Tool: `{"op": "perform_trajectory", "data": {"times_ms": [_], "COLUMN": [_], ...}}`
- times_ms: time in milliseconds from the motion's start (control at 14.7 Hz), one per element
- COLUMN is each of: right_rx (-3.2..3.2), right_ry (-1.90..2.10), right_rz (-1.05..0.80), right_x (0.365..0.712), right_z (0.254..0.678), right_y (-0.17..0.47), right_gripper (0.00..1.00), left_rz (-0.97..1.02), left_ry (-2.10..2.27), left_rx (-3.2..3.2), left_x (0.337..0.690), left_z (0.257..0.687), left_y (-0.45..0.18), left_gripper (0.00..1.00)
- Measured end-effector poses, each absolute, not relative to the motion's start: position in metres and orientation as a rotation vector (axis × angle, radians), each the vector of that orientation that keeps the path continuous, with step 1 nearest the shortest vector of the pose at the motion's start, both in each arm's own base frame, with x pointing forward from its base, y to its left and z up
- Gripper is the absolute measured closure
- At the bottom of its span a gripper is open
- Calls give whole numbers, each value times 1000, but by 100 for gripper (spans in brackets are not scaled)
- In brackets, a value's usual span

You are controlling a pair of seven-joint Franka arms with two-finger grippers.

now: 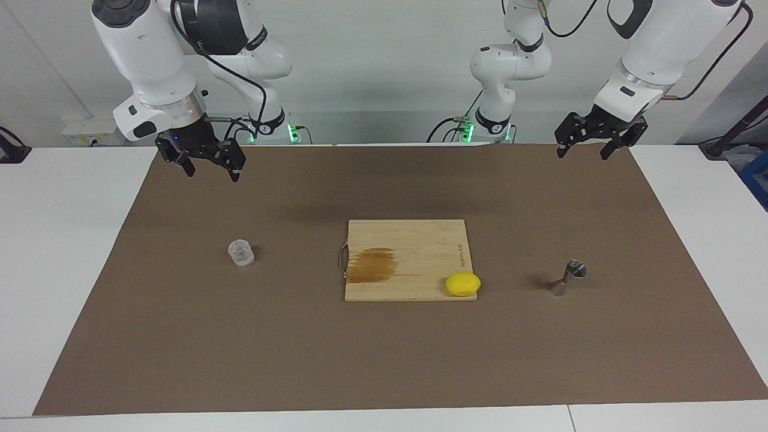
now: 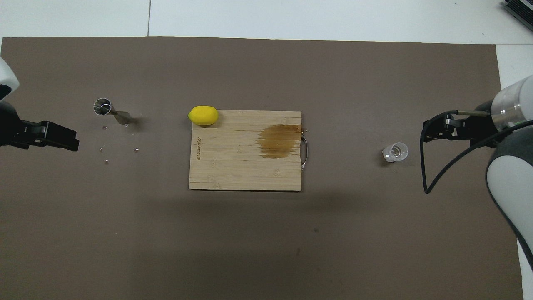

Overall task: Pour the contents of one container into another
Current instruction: 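Open the left gripper and move it toward the small metal cup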

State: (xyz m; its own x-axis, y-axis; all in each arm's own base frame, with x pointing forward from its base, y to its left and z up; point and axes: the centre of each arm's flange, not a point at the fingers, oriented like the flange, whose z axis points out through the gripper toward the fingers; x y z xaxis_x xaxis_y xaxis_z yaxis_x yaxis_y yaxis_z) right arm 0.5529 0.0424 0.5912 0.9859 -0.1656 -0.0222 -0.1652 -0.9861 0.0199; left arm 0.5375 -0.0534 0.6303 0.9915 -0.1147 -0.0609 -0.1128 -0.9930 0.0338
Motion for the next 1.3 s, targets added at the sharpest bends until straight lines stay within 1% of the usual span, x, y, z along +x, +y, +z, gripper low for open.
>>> {"op": "perform_trajectory", "data": {"times_ms": [955, 1091, 1295], "right_rx": [3113, 3113, 3113], "right_ry": [-259, -259, -259], "right_rz": [-37, -37, -37], "right_x": [553, 553, 553], "right_z": [591, 591, 591], "right_y": [42, 42, 42], "right_gripper": [0, 0, 0], "left_rz": [-78, -108, -253], "left_ry": [-184, -158, 3], "left_rx": [3104, 3100, 3068], "left_x": [540, 543, 561], "left_z": [630, 622, 583], "left_y": [-57, -53, -49], "left_gripper": [0, 0, 0]}}
